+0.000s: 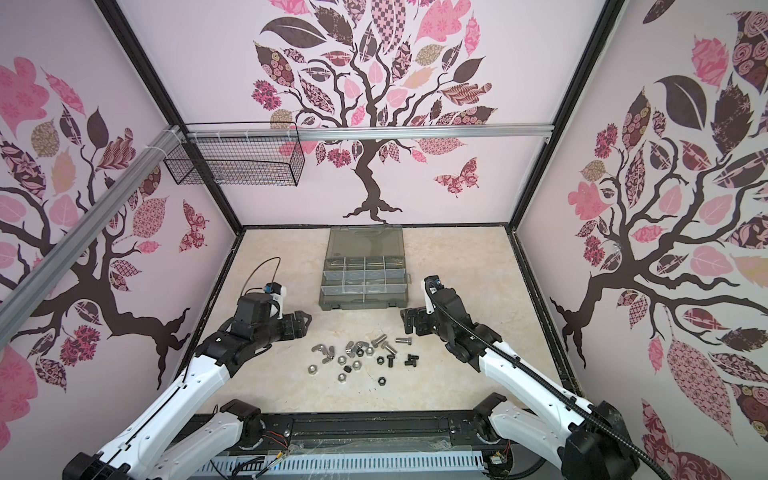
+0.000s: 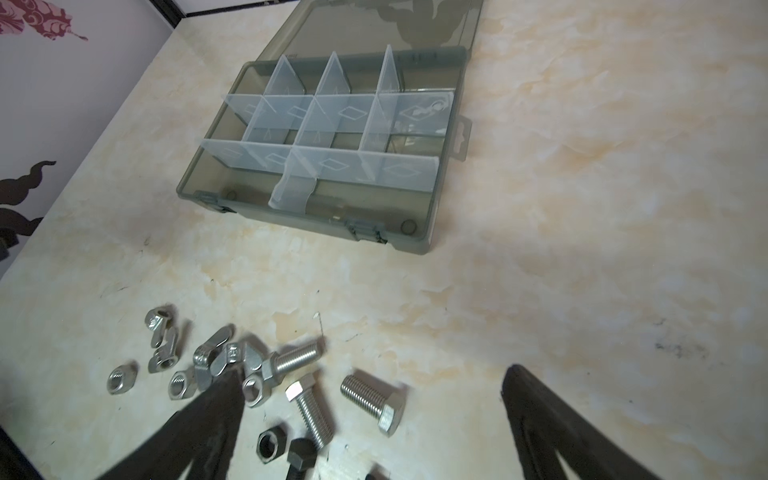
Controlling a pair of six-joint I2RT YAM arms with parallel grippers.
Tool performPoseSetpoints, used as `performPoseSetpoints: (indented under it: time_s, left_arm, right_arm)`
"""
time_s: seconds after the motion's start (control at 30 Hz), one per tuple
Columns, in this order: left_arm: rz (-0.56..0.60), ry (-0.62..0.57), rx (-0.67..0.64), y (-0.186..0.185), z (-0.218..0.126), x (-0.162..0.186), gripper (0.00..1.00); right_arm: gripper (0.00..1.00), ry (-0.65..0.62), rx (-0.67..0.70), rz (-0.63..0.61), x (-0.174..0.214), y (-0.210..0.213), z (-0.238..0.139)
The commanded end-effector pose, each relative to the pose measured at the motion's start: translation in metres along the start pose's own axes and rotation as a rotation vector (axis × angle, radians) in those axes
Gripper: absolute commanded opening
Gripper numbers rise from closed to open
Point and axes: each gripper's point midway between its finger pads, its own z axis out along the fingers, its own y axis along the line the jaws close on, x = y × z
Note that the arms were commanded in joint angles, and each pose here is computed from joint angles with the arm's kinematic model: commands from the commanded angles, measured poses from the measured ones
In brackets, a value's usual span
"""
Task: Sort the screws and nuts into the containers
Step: 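Move both grippers forward toward the pile of nuts and bolts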
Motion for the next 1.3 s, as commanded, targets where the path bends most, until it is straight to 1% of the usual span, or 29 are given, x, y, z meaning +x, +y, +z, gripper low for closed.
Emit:
performPoseSetpoints:
  time_s: [0.0,0.07,0.13,0.23,0.47,0.67,0.93,1.27]
  left_arm:
    - [-0.021,0.102,-0.05,0.005,0.008,0.031,0.8]
    - [-0.044,0.121,-0.031,0.002,0.011,0.038,0.78]
    - [-0.073,0.15,0.015,-0.005,0.016,0.048,0.76]
    - [-0.108,0.19,0.033,-0.008,0.021,0.061,0.75]
    - [-0.217,0.235,0.113,-0.018,0.034,0.082,0.72]
    - [-0.234,0.267,0.134,-0.023,0.045,0.086,0.72]
    - [-0.256,0.302,0.114,-0.022,0.064,0.09,0.7]
    - [-0.231,0.29,0.094,-0.024,0.076,0.078,0.68]
  right_arm:
    - [1.0,0.062,-0.021,0.062,0.018,0.002,-0.009]
    - [0.99,0.072,-0.017,0.067,0.021,0.001,-0.011]
    - [1.0,0.083,-0.025,0.067,0.024,0.002,-0.014]
    - [0.99,0.099,-0.03,0.073,0.028,0.003,-0.015]
    - [1.0,0.111,-0.026,0.105,0.036,0.0,-0.016]
    - [0.99,0.117,-0.027,0.126,0.039,-0.001,-0.016]
    - [0.99,0.127,-0.023,0.153,0.046,-0.003,-0.017]
    - [1.0,0.126,-0.022,0.194,0.051,-0.005,-0.016]
